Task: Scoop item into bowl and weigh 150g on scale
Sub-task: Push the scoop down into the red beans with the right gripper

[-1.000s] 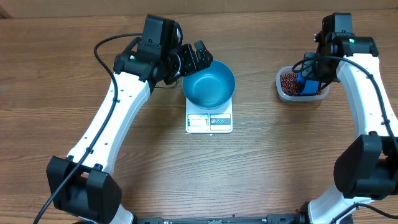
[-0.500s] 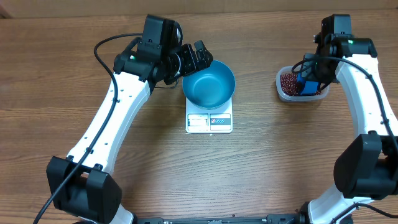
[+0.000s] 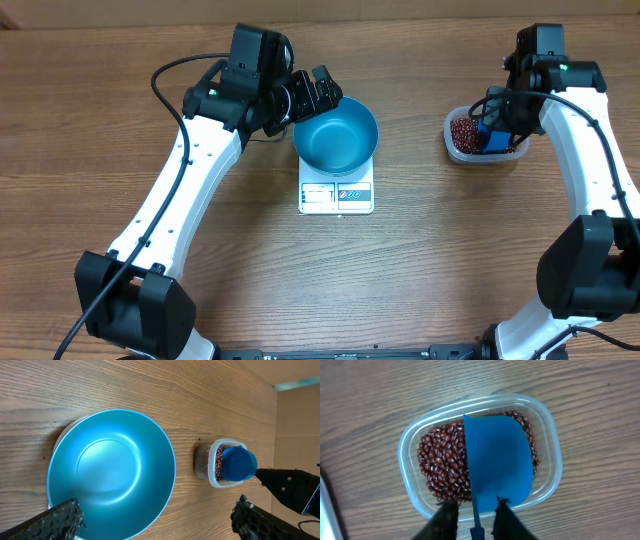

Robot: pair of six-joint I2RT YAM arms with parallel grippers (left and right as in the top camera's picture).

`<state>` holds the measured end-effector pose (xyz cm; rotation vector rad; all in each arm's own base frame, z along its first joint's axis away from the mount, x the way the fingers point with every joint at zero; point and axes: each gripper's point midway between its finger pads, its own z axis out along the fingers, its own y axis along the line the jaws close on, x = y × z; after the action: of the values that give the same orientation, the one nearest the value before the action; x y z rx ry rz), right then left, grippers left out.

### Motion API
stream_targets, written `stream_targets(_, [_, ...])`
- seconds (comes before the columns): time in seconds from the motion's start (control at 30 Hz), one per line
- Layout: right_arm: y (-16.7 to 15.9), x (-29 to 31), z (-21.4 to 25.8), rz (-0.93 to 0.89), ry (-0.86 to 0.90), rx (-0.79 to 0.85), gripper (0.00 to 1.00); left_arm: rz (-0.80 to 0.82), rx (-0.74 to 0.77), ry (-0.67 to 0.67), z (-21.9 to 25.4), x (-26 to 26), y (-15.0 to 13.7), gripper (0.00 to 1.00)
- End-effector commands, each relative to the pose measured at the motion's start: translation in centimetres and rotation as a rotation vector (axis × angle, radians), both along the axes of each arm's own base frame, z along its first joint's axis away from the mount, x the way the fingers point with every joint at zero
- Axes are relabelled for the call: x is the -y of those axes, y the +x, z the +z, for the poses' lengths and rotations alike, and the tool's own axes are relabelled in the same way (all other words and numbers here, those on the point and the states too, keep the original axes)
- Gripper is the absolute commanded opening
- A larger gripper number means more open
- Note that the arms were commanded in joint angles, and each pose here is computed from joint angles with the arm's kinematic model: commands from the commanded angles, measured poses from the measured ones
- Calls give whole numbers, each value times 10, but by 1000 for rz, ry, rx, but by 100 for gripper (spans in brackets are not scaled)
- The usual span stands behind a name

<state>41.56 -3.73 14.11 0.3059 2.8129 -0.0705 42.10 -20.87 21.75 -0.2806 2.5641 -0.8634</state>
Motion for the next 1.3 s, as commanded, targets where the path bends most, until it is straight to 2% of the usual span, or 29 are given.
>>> stream_targets(0.0, [-2,-2,-5,-1,11,-15,29,-2,52,1,18,-2,2,100])
stream_targets(0.13, [-1,-2,-5,-1,10,-14,29,-2,52,0,18,-2,2,100])
stream_targets(0.23, [-1,-2,-5,-1,10,-12,17,-2,52,1,18,-2,2,100])
stream_targets(0.27, [-1,-2,-5,-1,10,-11,17,-2,52,1,18,-2,2,99])
stream_targets(0.47, [-1,-2,-5,-1,10,-13,32,-2,52,1,18,-2,2,100])
stream_targets(0.53, [-3,-1,-6,-2,6,-21,32,-2,52,0,18,-2,2,99])
stream_targets(0.73, [1,2,-4,-6,-9,-6,21,-2,53,0,18,-2,2,100])
stream_targets(1.0, [2,2,-10,-6,-9,-1,20,-2,52,1,18,-2,2,100])
stream_targets(1.13, [1,2,-16,-3,-11,-7,12,-2,52,0,18,-2,2,99])
stream_targets(1.27, [2,2,-15,-4,-13,0,12,-2,53,0,18,-2,2,100])
